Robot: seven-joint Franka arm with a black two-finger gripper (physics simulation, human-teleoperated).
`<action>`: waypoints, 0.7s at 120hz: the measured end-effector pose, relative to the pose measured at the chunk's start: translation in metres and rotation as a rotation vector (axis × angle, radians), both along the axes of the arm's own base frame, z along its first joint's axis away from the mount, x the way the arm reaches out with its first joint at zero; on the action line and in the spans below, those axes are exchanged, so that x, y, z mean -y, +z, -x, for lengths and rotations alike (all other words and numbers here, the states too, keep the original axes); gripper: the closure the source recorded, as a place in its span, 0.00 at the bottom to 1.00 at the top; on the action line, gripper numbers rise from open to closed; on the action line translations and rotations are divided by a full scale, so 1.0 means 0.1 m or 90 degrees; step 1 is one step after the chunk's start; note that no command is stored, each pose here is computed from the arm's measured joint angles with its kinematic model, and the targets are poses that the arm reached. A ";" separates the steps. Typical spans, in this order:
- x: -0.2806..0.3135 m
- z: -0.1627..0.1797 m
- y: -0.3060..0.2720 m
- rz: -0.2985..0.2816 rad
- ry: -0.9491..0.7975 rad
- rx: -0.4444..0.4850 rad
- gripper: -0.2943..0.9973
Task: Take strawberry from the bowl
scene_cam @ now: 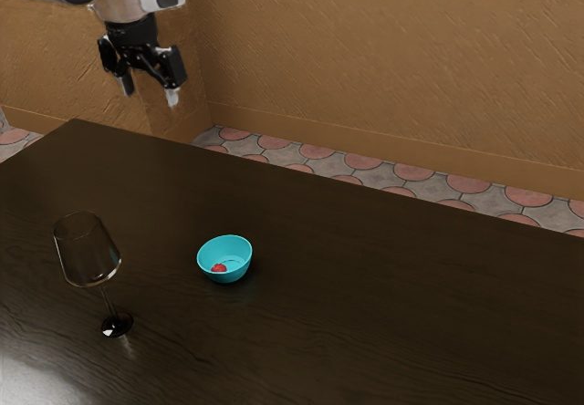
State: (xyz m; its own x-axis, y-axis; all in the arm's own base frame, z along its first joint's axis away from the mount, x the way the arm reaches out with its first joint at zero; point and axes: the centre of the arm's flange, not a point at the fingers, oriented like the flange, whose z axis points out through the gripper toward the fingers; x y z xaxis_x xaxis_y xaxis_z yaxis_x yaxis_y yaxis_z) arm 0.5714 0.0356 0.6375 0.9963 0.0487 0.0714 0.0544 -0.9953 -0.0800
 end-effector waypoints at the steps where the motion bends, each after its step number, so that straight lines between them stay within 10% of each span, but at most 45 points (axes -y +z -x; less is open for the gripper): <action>1: 0.01 0.02 0.02 -0.001 -0.001 0.001 0.23; 18: 0.22 0.03 -0.03 -0.003 -0.033 -0.011 0.23; 47: 0.48 -1.08 -1.72 0.020 -0.068 -0.100 0.23; 84: 0.53 -0.42 -2.90 0.064 -0.023 -0.122 0.23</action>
